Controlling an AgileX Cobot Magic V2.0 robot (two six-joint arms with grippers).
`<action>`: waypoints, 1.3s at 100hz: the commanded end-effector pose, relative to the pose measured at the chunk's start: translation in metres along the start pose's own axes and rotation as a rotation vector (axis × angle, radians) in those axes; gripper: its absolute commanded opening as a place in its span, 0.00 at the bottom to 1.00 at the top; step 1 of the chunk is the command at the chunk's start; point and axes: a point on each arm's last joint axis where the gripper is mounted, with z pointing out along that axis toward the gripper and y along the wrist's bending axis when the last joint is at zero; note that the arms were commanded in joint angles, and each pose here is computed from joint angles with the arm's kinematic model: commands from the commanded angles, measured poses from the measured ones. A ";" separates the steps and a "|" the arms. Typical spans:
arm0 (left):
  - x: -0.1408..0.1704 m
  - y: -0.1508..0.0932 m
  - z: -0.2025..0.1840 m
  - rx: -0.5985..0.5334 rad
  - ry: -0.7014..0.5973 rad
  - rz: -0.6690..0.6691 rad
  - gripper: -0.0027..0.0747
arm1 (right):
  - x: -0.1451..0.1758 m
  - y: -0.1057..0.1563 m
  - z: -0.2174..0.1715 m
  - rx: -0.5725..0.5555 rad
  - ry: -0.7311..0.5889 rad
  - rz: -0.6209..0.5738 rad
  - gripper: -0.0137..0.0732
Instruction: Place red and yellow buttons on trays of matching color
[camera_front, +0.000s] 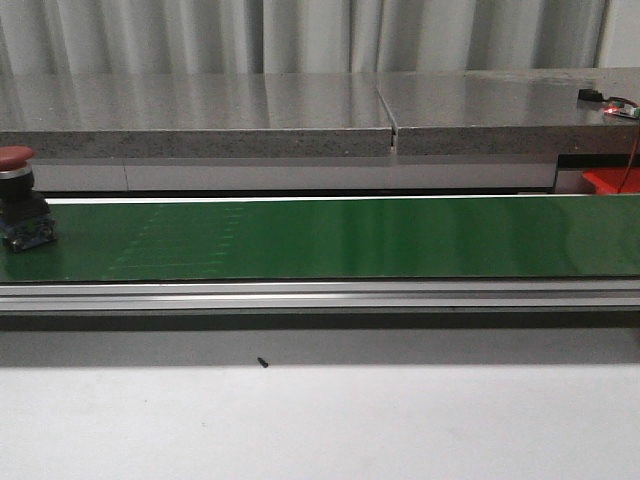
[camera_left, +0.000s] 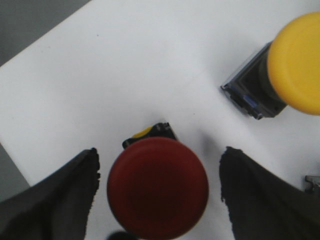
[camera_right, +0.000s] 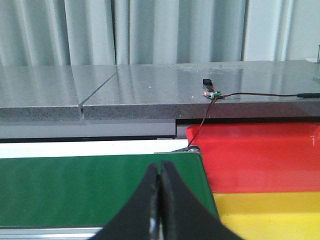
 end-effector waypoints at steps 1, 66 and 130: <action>-0.015 -0.004 -0.021 0.031 -0.108 -0.005 0.54 | -0.014 0.001 -0.002 -0.006 -0.114 -0.010 0.08; -0.017 -0.002 -0.075 0.047 -0.206 0.014 0.25 | -0.014 0.001 -0.002 -0.006 -0.114 -0.010 0.08; 0.057 -0.132 -0.165 0.278 -0.268 0.596 0.25 | -0.014 0.001 -0.002 -0.006 -0.114 -0.010 0.08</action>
